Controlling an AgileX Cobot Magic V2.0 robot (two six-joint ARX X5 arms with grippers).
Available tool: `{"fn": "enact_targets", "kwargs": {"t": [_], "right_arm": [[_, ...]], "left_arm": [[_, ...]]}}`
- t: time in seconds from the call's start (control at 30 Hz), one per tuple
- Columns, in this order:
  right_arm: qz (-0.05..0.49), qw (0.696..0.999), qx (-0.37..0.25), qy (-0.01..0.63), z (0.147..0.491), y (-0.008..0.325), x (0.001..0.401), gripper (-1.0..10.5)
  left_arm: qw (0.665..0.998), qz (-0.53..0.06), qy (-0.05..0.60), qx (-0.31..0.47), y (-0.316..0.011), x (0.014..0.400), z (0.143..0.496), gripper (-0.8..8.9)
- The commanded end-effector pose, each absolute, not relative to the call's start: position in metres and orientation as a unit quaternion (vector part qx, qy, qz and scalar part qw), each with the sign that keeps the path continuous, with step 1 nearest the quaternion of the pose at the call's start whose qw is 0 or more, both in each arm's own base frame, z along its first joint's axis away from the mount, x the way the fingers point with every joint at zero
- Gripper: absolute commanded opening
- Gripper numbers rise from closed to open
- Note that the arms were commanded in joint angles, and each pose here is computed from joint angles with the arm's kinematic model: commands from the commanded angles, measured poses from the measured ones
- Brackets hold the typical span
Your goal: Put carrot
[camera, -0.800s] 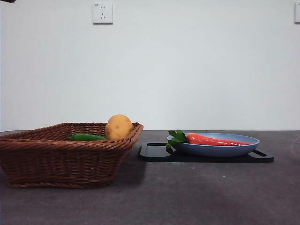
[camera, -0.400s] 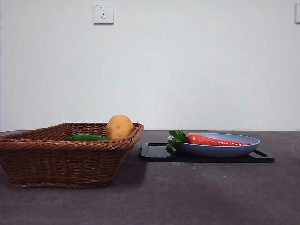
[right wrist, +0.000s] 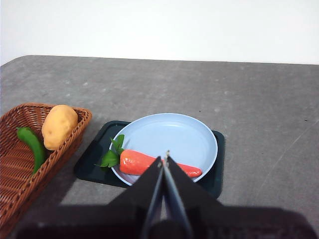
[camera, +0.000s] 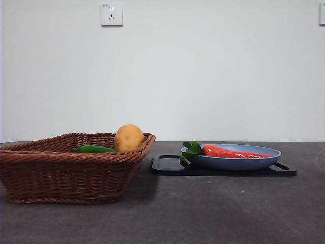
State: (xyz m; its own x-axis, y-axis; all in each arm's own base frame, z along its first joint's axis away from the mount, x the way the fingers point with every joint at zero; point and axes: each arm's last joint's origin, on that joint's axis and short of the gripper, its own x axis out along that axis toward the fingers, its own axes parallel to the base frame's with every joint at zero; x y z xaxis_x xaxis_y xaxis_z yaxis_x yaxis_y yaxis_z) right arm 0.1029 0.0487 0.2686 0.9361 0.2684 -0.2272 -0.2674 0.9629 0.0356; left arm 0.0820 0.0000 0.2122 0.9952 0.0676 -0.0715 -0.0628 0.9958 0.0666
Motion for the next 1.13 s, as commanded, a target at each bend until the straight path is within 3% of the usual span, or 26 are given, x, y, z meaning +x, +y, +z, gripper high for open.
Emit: {"fn": "enact_targets", "kwargs": {"t": [0.03,0.3,1.13], "right_arm": [[0.135,0.985,0.01,0.108,0.272,0.049,0.103,0.0],[0.135,0.985,0.01,0.108,0.272,0.049,0.103,0.0],[0.135,0.985,0.01,0.108,0.272,0.049,0.103,0.0]], "left_arm": [[0.998,0.039,0.041,0.027,0.001,0.088,0.196,0.08],[0.996,0.045,0.068,0.028,0.002,0.096,0.162,0.08],[0.995,0.06,0.081,0.013,0.005,0.095,0.151,0.08]]}}
